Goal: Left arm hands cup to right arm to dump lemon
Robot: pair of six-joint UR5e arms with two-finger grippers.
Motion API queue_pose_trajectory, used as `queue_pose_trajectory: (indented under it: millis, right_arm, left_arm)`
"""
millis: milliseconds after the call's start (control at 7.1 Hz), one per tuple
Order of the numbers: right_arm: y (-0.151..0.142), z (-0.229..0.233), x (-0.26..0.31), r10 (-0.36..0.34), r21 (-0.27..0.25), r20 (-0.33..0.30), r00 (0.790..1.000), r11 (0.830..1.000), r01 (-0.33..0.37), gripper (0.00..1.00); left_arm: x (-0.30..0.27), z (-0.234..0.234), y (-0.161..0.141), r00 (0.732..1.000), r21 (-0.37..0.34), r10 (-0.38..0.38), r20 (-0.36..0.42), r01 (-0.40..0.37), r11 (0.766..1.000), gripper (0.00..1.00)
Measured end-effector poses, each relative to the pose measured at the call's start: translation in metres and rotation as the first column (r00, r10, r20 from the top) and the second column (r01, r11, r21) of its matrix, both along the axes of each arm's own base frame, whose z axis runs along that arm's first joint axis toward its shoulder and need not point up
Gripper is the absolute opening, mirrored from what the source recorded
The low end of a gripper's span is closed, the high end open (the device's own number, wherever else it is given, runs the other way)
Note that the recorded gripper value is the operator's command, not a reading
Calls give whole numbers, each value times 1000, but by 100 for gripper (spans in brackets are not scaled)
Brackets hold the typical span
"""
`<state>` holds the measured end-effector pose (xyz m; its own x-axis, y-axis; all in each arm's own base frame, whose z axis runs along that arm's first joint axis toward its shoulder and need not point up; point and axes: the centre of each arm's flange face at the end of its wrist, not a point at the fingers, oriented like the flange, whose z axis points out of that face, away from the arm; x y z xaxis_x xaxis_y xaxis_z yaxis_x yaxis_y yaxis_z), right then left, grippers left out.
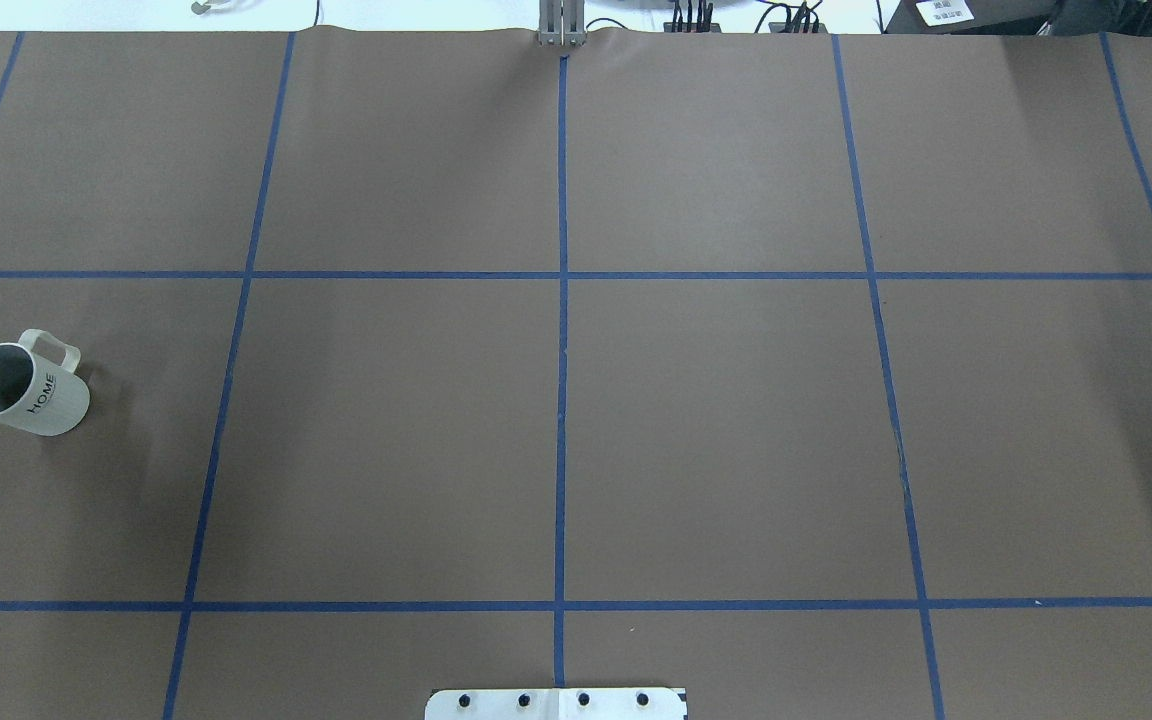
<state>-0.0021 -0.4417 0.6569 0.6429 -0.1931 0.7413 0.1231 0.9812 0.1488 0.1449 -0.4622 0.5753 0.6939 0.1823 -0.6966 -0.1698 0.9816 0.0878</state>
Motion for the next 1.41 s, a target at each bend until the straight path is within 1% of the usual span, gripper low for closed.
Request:
queue_pose_trajectory:
  millis: [141,282,423,564,986,1268,1409]
  right_arm:
    - [0,1,0,0,-3,-1,1000,1000,0,100]
    - [0,2,0,0,-5,-1,1000,1000,0,100]
    - [0,3,0,0,-5,-2,1000,1000,0,100]
    - [-1,2,-1,-3,-2,-2,1000,1000,3,100]
    - [-6,-1,-8,-23,14,-3,1000,1000,23,100]
    - [-8,-3,-12,-32,21,-3,999,999,32,100]
    - [-10,-5,-14,-34,25,-2,999,999,34,100]
  left_arm:
    - [7,3,-1,1000,-5,12,2,-12,1000,95]
    - [16,3,-3,1000,-5,26,2,-26,1000,78]
    - [24,4,-4,999,-5,40,2,-40,999,18]
    - [29,4,-4,999,-6,50,2,-50,999,0]
    - [34,2,-1,998,-21,58,-9,-59,998,0]
    - [34,-12,5,995,-72,62,-77,-68,995,0]
    - [30,-25,7,993,-91,56,-99,-65,994,0]
